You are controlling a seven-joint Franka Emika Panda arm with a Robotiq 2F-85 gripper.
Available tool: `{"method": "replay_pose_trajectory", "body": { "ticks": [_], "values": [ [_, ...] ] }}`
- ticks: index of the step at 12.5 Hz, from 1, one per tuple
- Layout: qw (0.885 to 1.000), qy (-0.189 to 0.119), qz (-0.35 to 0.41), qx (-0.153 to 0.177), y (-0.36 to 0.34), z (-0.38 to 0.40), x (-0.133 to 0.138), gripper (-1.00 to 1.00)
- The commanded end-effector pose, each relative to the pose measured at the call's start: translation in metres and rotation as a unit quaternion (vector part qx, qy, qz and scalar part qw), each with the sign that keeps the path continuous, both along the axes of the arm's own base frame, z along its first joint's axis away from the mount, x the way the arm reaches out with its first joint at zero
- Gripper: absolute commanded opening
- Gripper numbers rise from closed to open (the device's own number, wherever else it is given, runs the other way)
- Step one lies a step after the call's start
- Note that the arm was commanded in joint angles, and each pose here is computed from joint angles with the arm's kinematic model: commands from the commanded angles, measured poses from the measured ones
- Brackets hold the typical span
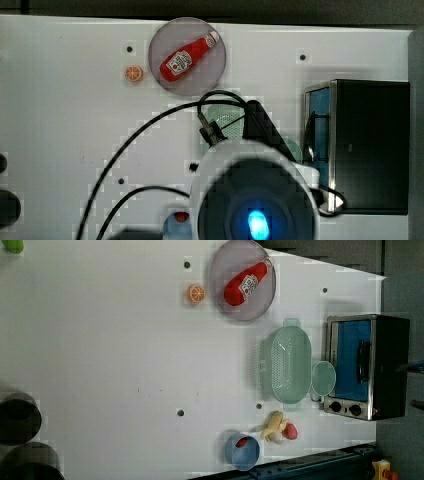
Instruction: Drag strainer left to right.
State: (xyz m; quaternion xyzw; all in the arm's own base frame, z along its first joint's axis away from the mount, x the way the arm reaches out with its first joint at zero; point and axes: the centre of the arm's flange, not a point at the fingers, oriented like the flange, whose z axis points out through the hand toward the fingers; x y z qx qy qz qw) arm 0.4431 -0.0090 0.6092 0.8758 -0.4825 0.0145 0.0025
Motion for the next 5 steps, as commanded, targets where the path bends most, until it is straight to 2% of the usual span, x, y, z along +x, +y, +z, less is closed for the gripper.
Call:
{"method": "replay_pose_trajectory", "body": {
  "ticks": [1,5],
  "values": [
    [0.998,0.034,0.042,0.009,-0.0031,-0.0067,0.0009,1.00],
    [0.998,0.040,0.043,0.009,-0.0027,-0.0118,0.0027,1.00]
  ]
}}
